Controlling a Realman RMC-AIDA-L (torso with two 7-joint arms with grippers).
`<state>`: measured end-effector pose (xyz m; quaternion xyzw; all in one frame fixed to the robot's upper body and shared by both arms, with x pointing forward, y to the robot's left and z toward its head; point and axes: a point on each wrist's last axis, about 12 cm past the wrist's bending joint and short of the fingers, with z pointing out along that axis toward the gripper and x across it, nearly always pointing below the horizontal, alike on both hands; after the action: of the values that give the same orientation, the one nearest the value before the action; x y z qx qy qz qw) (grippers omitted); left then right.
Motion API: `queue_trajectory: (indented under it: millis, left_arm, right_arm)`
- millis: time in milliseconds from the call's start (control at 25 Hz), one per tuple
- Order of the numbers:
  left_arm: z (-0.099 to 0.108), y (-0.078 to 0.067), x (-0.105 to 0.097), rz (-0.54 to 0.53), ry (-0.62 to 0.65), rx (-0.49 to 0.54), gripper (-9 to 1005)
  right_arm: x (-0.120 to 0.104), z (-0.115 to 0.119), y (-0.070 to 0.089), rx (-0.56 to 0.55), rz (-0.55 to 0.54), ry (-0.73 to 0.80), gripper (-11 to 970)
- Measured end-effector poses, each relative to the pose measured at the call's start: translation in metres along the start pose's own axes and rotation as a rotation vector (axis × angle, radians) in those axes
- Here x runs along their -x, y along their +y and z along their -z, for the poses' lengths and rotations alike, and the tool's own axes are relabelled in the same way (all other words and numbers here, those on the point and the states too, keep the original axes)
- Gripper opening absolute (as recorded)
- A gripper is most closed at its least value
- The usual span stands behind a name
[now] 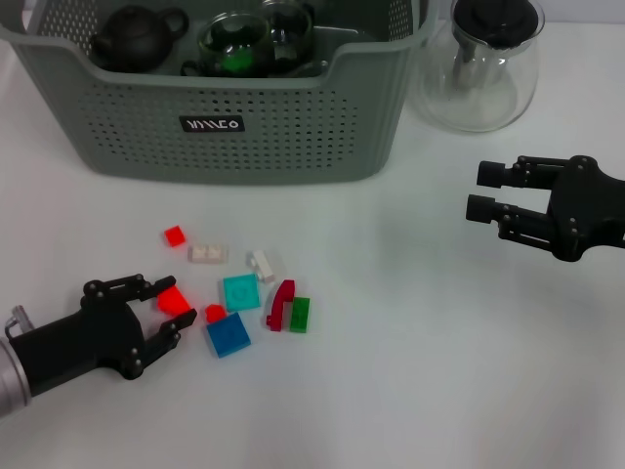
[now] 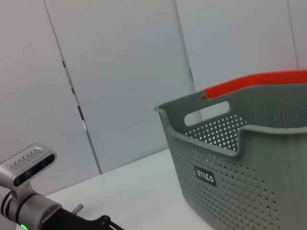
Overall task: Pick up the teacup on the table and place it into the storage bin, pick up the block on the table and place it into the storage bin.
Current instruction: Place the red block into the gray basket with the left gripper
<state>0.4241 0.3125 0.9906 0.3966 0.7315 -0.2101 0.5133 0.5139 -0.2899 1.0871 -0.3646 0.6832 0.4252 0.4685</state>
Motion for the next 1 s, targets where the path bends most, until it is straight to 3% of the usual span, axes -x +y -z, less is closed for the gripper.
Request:
queue_trajectory:
  millis: [240, 520, 800, 840, 880, 1000]
  left_arm:
    - [0.02, 0.014, 0.019, 0.141, -0.114, 0.002, 412]
    - [0.042, 0.048, 0.074, 0.307, -0.392, -0.138, 412]
    - [0.019, 0.1, 0.142, 0.377, -0.524, -0.26, 412]
    - [0.019, 0.1, 0.142, 0.377, -0.524, -0.26, 412]
    - [0.008, 0.118, 0.17, 0.359, -0.512, -0.28, 412]
    - [-0.005, 0.138, 0.203, 0.33, -0.46, -0.259, 412]
  right_arm:
    - [0.001, 0.0, -0.001, 0.0, 0.001, 0.001, 504]
    - [0.001, 0.0, -0.001, 0.001, 0.001, 0.001, 504]
    - [0.004, -0.003, -0.002, 0.012, 0.01, 0.005, 504]
    - [0.004, -0.003, -0.002, 0.012, 0.01, 0.005, 504]
    - [0.004, -0.004, -0.002, 0.014, 0.011, 0.005, 504]
    - [0.004, -0.005, -0.002, 0.015, 0.012, 0.004, 504]
